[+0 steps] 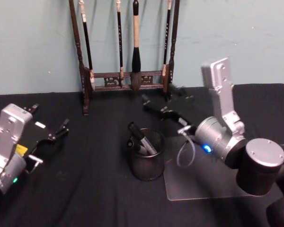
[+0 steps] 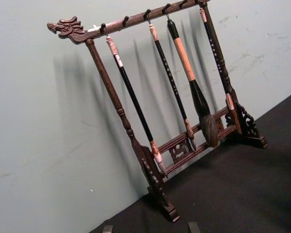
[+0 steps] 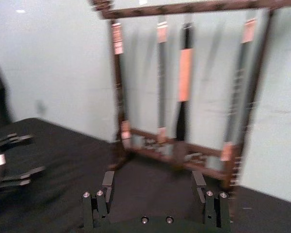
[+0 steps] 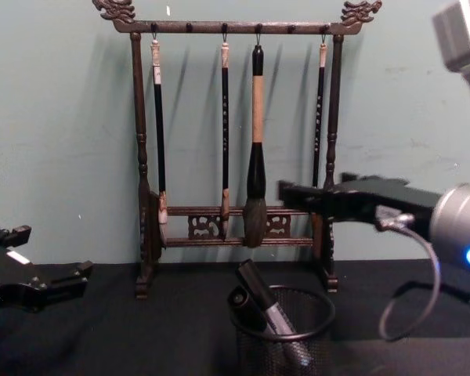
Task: Pick up the water-based marker from the table and place it into the pen holder.
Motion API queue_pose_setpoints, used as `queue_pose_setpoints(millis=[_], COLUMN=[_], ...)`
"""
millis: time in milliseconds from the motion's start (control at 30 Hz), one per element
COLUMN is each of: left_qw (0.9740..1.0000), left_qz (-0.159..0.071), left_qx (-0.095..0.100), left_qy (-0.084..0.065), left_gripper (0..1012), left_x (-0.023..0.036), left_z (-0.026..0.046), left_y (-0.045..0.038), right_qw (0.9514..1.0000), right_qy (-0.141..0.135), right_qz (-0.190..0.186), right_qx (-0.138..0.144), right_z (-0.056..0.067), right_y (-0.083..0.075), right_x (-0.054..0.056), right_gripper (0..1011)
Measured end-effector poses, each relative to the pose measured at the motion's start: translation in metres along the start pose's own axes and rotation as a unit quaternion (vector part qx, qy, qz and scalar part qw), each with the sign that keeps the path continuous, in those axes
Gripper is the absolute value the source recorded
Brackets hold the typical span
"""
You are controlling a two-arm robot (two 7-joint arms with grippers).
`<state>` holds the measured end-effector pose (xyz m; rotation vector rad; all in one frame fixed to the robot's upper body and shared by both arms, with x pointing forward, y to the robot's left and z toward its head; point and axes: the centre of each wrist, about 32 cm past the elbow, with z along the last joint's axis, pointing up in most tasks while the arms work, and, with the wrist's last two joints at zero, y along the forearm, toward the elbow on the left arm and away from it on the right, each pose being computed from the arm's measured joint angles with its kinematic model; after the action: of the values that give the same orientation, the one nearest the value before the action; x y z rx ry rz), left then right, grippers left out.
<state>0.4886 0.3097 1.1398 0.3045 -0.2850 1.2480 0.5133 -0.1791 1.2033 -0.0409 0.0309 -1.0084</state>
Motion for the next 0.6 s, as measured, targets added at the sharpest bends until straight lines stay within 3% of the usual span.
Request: queue_pose_setpoints(millis=[67,167,300,433,500,600], left_qw=[1.0,1.0,1.0,1.0,1.0,1.0], left_qz=[0.0,0.0,0.0,0.0,0.0,0.0], left_qx=[0.0,0.0,0.0,0.0,0.0,0.0], left_qy=[0.0,0.0,0.0,0.0,0.0,0.0], left_gripper=[1001,1001,1001,1001,1001,1001], left_x=[0.0,0.0,0.0,0.0,0.0,0.0], left_z=[0.0,0.0,0.0,0.0,0.0,0.0], left_y=[0.0,0.0,0.0,0.0,0.0,0.0], right_qw=[0.9989,0.9966,0.9911,0.989,0.9856,0.9844], right_qy=[-0.016,-0.027,-0.037,-0.04,-0.043,-0.042], right_qz=[-0.043,-0.078,-0.127,-0.14,-0.155,-0.159], right_qx=[0.008,0.007,-0.013,-0.026,-0.05,-0.062], right_z=[-0.001,-0.004,-0.015,-0.022,-0.034,-0.04], right_y=[-0.003,-0.007,-0.017,-0.021,-0.028,-0.032], right_x=[0.007,0.015,0.029,0.032,0.035,0.036], right_gripper=[1000,1000,1000,1000,1000,1000])
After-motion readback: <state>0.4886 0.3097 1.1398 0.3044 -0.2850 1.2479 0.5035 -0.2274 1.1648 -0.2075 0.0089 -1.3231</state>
